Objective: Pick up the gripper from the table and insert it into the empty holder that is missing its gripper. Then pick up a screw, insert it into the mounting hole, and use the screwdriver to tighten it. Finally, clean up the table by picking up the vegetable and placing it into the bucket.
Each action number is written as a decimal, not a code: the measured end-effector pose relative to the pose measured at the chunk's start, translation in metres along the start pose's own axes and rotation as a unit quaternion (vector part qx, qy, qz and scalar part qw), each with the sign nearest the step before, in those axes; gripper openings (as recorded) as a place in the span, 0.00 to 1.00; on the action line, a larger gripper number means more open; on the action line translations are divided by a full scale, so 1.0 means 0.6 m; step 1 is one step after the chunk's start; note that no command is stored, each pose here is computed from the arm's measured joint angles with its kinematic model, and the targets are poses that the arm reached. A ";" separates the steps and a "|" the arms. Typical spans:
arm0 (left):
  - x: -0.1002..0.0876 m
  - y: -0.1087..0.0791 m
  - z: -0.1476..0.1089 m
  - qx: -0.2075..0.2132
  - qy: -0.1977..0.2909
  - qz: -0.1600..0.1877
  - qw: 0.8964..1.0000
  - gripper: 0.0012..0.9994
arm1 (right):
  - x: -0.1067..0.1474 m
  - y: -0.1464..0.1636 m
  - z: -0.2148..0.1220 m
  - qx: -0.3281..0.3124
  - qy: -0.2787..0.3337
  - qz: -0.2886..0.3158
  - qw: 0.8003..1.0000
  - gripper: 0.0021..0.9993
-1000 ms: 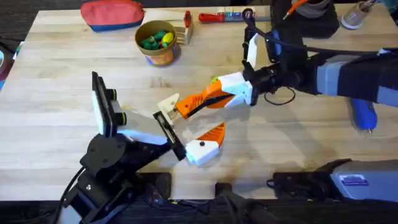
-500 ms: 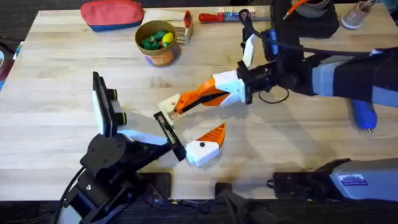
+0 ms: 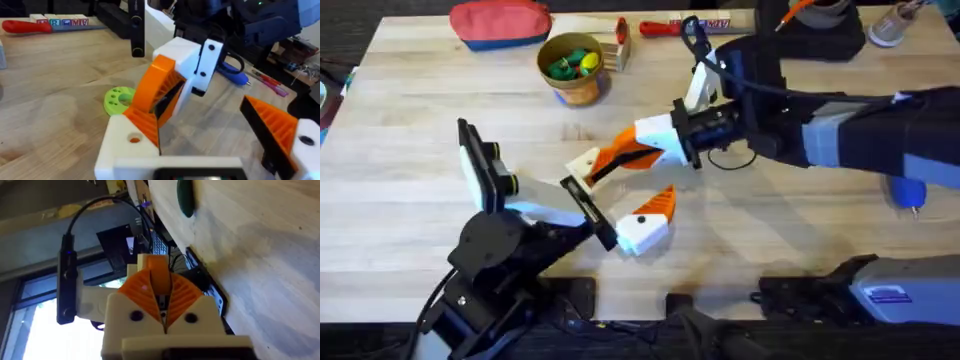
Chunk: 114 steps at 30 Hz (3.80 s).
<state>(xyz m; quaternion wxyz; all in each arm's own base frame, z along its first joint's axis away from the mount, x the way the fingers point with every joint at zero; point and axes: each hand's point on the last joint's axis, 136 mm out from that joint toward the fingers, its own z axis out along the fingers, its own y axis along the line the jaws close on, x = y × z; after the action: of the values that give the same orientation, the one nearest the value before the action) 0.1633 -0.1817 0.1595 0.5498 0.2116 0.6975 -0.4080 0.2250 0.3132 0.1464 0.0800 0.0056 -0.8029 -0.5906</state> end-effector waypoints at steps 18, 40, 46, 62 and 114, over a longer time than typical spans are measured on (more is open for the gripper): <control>0.006 -0.023 0.000 0.037 0.010 0.004 0.999 0.99 | 0.004 0.022 -0.009 -0.031 0.018 -0.057 0.998 0.85; 0.006 -0.024 0.000 0.040 0.011 0.004 0.999 0.99 | -0.035 -0.011 -0.070 -0.021 -0.025 -0.141 0.989 0.99; 0.006 -0.024 0.000 0.039 0.011 0.004 0.999 0.99 | -0.010 -0.004 -0.048 -0.028 0.005 -0.155 0.988 0.89; 0.006 -0.024 0.000 0.039 0.011 0.004 0.999 0.99 | 0.003 -0.001 -0.036 -0.029 0.021 -0.157 0.987 0.32; 0.006 -0.022 0.000 0.036 0.010 0.004 0.999 0.99 | 0.010 0.013 -0.003 -0.022 0.018 -0.177 0.984 0.98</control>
<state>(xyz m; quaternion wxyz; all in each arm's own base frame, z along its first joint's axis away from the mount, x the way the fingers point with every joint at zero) 0.1522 -0.1897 0.1608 0.5364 0.2385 0.6867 -0.4287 0.2201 0.3132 0.1550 -0.0107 0.1564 -0.7743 -0.6130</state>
